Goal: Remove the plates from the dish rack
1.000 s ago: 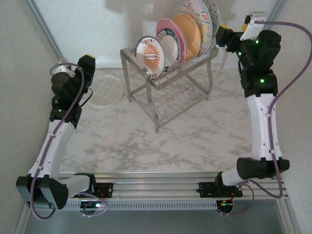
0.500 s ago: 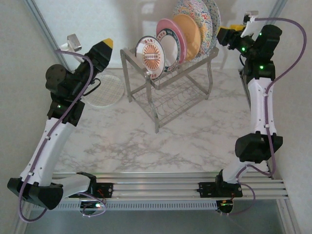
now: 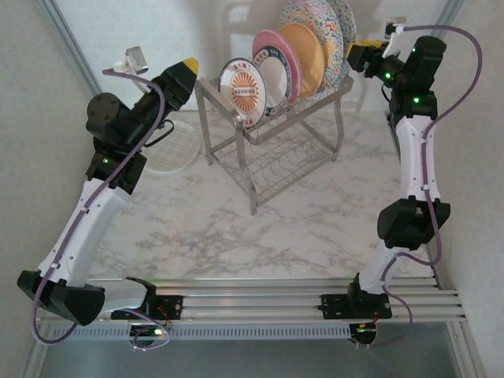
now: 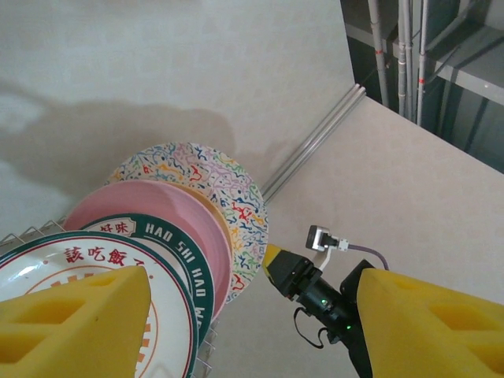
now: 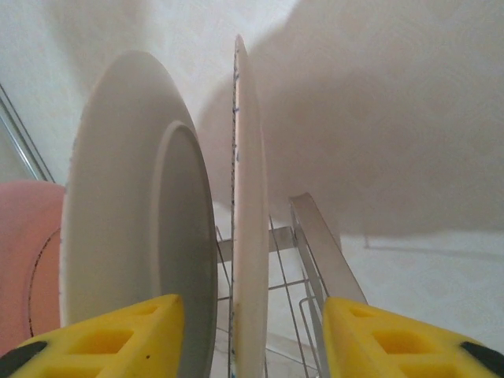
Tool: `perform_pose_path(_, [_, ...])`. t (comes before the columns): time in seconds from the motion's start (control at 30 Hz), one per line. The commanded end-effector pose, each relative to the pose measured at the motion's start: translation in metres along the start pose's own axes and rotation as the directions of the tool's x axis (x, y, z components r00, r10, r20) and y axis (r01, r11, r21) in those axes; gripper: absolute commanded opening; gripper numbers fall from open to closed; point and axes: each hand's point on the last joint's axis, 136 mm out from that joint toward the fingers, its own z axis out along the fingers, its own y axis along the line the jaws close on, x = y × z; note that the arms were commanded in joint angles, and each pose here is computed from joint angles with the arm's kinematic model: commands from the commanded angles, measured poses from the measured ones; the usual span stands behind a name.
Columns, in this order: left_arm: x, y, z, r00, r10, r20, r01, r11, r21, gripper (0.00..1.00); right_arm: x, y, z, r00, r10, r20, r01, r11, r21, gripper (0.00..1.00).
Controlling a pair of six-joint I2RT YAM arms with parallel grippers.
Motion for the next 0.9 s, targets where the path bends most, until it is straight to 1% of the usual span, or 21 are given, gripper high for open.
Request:
perform_pose_path(0.0, [-0.009,-0.023,0.001,0.999,0.032,0.023,-0.034,0.997,0.067,0.70,-0.012,0.004,0.002,1.000,-0.009,0.026,0.010,1.000,-0.030,0.48])
perform_pose_path(0.5, [-0.006,-0.024,0.007,0.999,0.027,0.019,-0.029,0.997,0.075,0.69,0.005,0.005,0.031,1.000,0.025,0.012,-0.024,0.997,-0.071,0.42])
perform_pose_path(0.87, [-0.006,-0.027,0.006,0.999,0.026,0.023,-0.028,0.996,0.079,0.68,0.013,0.013,0.044,0.999,0.033,-0.001,-0.033,0.995,-0.098,0.30])
